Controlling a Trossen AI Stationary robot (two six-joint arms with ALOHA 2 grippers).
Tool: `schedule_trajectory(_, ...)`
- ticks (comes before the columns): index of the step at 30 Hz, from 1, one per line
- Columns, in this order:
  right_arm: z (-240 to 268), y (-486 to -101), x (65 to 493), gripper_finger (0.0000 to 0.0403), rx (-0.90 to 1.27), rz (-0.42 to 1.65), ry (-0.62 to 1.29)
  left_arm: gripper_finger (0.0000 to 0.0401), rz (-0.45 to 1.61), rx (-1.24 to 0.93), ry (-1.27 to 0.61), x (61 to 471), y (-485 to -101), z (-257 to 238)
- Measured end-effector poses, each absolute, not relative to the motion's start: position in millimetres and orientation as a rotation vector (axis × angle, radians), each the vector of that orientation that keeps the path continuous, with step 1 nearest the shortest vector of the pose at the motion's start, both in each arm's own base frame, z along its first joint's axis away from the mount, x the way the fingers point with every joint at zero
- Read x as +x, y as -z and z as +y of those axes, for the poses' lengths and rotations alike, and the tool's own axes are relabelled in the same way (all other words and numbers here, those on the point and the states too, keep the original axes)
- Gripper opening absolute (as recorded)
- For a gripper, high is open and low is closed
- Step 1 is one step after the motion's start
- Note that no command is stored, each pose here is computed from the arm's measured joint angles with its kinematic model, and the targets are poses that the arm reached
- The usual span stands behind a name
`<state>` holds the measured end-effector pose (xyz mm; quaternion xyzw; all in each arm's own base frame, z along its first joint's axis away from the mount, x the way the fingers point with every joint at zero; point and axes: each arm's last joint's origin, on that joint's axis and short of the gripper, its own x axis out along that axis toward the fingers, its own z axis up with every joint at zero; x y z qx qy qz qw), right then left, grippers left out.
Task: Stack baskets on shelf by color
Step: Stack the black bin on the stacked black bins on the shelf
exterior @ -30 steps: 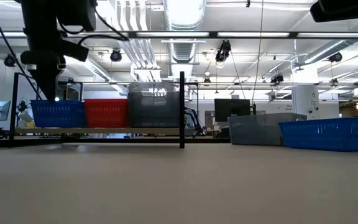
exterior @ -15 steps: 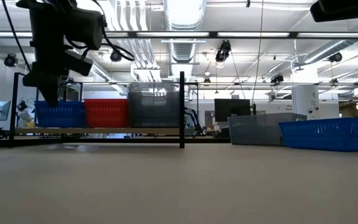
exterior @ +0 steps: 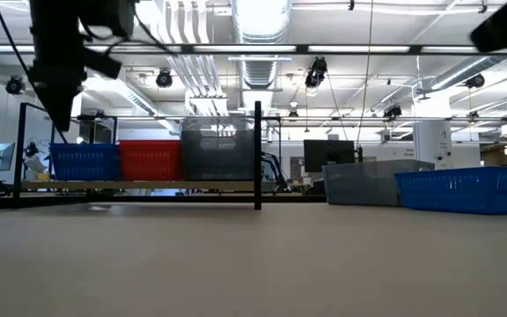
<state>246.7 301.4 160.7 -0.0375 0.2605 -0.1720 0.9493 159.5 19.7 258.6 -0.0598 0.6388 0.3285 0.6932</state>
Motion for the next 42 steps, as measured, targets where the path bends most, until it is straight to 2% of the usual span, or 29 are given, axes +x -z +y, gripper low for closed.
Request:
schedule_trajectory(5, 276.5, -191.4, 221.7, 0.0077, 0.038, 0.706, 0.471, 0.0003, 1.161, -0.184, -0.666, 163.1, -272.2, -7.1)
schedule_trajectory(10, 241.2, -218.8, 204.1, 0.0077, 0.063, 0.835, 0.632, 0.0003, 0.805, -0.182, -0.439, 182.8, -277.5, -53.9)
schedule_trajectory(17, 177.7, -238.5, 221.3, 0.0077, -0.075, 0.96, 0.748, 0.0003, 0.412, -0.003, -0.088, 214.8, -271.5, -145.5)
schedule_trajectory(22, 108.3, -251.2, 239.6, 0.0089, -0.157, 1.088, 0.826, 0.0003, 0.222, 0.112, 0.011, 235.1, -255.9, -202.3)
schedule_trajectory(27, 28.9, -259.7, 236.9, 0.0132, -0.066, 1.261, 0.892, 0.0003, 0.17, 0.177, 0.037, 255.5, -226.0, -235.4)
schedule_trajectory(32, -29.9, -255.8, 222.0, 0.0167, 0.128, 1.25, 0.872, 0.0003, 0.203, 0.208, 0.027, 272.5, -201.0, -251.9)
schedule_trajectory(38, -63.2, -238.6, 208.9, 0.0168, 0.298, 1.114, 0.801, 0.0003, 0.219, 0.226, 0.025, 279.0, -190.8, -258.6)
schedule_trajectory(42, -67.7, -223.6, 205.4, 0.0164, 0.307, 1.098, 0.805, 0.0003, 0.216, 0.223, 0.025, 278.2, -192.4, -258.0)
